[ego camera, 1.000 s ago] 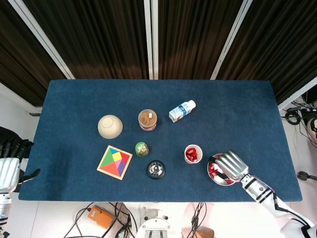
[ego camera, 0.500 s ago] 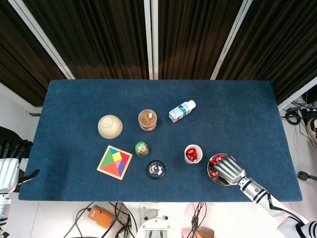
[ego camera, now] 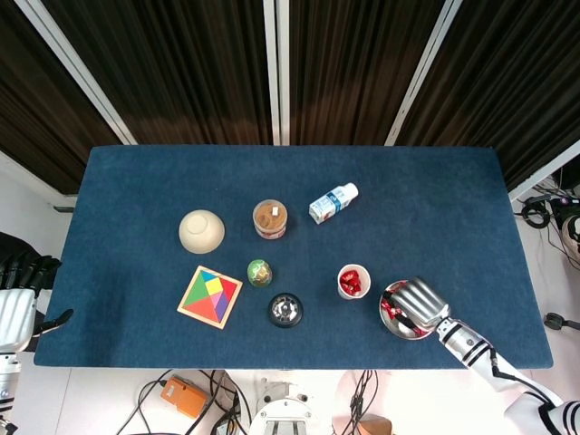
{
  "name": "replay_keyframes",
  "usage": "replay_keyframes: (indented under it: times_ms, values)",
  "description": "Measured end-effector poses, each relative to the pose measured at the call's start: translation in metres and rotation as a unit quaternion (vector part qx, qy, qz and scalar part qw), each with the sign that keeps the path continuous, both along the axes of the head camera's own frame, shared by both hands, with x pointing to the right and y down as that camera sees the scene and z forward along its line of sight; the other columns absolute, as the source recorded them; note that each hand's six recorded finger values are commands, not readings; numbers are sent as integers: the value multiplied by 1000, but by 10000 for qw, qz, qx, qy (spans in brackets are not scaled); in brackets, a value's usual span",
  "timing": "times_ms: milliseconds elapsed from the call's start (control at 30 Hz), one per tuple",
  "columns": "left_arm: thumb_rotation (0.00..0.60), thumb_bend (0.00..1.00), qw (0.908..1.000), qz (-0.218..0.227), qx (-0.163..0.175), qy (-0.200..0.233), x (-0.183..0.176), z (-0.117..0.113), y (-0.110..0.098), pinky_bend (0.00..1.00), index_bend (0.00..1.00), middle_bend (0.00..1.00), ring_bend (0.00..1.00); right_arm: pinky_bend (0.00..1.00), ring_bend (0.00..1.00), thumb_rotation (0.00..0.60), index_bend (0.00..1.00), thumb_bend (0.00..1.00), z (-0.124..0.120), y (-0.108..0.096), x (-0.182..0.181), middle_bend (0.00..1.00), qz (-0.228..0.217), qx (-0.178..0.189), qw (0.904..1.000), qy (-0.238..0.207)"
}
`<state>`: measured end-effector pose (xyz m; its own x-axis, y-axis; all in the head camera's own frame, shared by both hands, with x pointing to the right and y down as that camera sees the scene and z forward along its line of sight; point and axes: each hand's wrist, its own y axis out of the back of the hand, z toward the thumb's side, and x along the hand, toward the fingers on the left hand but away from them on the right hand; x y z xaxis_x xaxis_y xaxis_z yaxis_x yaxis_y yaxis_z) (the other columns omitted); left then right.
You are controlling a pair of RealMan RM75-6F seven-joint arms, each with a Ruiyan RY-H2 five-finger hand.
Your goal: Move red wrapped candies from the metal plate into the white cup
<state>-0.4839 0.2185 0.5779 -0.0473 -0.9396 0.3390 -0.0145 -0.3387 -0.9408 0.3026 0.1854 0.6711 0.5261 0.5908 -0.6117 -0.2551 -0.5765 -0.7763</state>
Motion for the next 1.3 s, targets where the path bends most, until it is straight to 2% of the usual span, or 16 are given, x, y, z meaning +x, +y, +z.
replay_keyframes:
  times_ms: [200, 367, 633, 800, 900, 1133, 1300]
  values:
    - [600, 7, 10000, 30, 10, 10, 2, 0, -2, 0, 230, 162, 12, 1000, 1000, 600, 627, 559, -36, -39, -23, 932, 233, 480, 9964, -655]
    - [600, 7, 10000, 34, 17, -6, 2, 0, -3, 0, 230, 162, 12, 1000, 1000, 600, 599, 559, -40, -60, -46, 932, 189, 553, 9948, -832]
    - [600, 7, 10000, 9, -12, -30, 0, 1, -2, 0, 230, 162, 12, 1000, 1000, 600, 533, 553, -23, -63, -66, 932, 137, 354, 9959, -822]
    - [600, 7, 10000, 14, -16, -28, 0, 1, -3, 0, 230, 162, 12, 1000, 1000, 600, 457, 454, -21, -64, -66, 932, 173, 337, 9959, -823]
    - [600, 7, 10000, 22, -10, -27, 1, 1, -3, 0, 230, 162, 12, 1000, 1000, 600, 436, 431, -20, -63, -66, 932, 170, 314, 9959, -827]
    - [600, 7, 10000, 19, -2, -33, 0, 0, -3, 0, 230, 162, 12, 1000, 1000, 600, 465, 426, -31, -62, -55, 932, 248, 489, 9940, -945]
    - [600, 7, 10000, 31, -2, -26, 1, 1, -3, 0, 230, 162, 12, 1000, 1000, 600, 508, 425, -38, -45, -21, 932, 286, 578, 9954, -703]
